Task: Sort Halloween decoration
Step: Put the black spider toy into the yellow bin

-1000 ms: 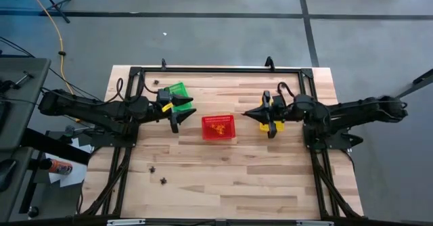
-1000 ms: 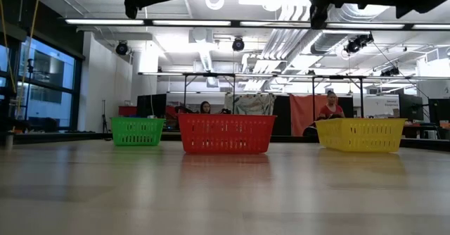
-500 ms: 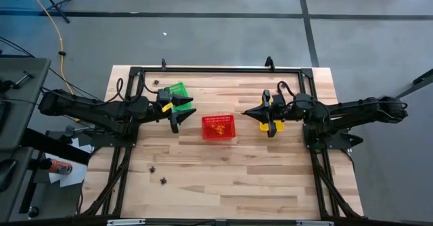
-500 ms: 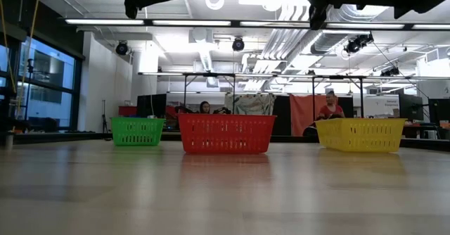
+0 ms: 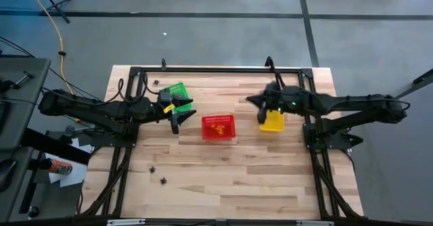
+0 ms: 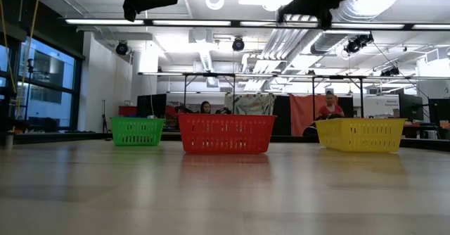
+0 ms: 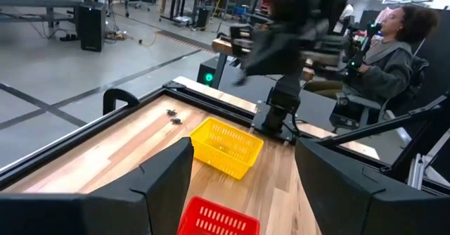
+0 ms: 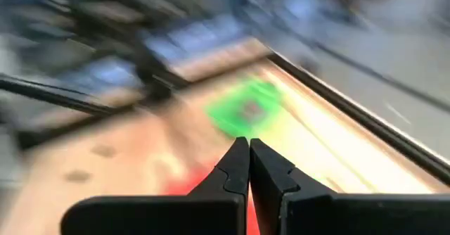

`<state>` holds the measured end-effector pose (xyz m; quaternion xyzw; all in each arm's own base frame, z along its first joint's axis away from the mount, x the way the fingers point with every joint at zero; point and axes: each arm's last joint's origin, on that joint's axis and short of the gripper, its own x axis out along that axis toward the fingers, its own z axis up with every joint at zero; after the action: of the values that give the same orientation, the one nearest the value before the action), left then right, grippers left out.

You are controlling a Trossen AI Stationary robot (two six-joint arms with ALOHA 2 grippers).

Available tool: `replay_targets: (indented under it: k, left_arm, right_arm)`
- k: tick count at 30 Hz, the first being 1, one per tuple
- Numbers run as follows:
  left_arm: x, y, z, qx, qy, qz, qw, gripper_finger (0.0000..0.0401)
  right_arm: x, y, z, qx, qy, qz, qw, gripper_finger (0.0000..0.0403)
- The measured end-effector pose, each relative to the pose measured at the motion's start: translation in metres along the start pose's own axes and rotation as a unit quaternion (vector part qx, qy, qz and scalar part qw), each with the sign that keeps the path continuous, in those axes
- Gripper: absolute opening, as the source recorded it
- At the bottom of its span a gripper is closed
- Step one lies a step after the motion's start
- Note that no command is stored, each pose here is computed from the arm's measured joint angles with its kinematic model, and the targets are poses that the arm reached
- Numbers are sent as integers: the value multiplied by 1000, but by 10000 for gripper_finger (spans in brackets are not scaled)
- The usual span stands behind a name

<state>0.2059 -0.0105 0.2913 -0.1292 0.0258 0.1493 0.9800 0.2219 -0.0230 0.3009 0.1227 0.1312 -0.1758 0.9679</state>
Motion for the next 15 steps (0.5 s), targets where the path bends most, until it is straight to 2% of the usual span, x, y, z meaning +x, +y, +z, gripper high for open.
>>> replay_targets:
  k: [3,5,8,10,15]
  left_arm:
    - [0,0,0,0,0,0,1000,239]
    - [0,0,0,0,-1,0,1000,239]
    - [0,0,0,0,0,0,1000,239]
    - [0,0,0,1,2,0,1000,239]
    - [0,0,-1,3,7,2,1000,239]
  right_arm:
    - [2,-18,0,56,90,-134,985,0]
    - [3,-33,-8,96,144,-209,963,0]
    - [5,-55,-29,146,219,-285,922,0]
    - [5,-67,-45,181,258,-308,898,0]
    - [13,-80,-80,272,313,-272,868,0]
